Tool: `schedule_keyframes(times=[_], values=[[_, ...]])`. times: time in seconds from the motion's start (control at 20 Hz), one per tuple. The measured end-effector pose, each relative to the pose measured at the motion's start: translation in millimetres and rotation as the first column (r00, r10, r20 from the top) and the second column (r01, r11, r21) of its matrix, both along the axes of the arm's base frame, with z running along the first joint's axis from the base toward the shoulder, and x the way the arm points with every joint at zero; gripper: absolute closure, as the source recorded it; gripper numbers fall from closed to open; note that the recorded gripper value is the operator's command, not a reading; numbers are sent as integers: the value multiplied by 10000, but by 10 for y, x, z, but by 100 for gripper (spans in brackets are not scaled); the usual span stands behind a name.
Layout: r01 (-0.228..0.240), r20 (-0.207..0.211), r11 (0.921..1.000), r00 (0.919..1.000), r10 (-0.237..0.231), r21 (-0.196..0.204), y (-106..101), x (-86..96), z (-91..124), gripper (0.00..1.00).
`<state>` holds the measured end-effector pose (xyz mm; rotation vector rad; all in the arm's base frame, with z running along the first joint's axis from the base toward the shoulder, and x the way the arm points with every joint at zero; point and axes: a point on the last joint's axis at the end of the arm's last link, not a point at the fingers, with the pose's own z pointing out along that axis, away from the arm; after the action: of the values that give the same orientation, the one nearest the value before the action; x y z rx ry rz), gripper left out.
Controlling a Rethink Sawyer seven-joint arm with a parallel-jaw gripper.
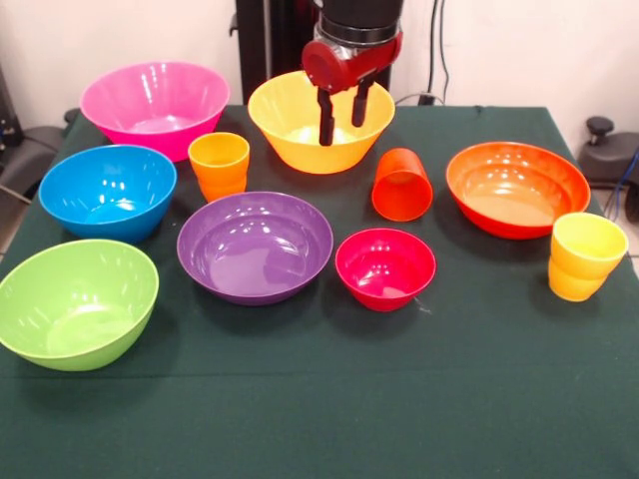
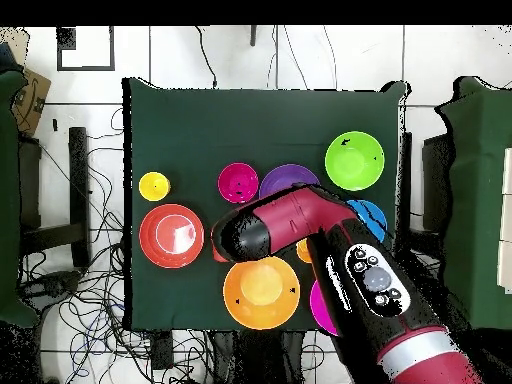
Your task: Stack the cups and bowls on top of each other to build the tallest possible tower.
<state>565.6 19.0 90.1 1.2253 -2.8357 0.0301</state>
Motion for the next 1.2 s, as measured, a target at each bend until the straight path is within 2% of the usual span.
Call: schedule_keyframes(times=[0.25,0.5,0.9,1.2], values=[[110,-71,9998,9999,-109,140,130,-15,92,0],[117,-10,9999,9999,-117,93,215,-46,241,0],[278,55,9996,9996,-278,-28,249,-162,501,0],[593,165,9982,9981,-593,25,243,-140,647,0]])
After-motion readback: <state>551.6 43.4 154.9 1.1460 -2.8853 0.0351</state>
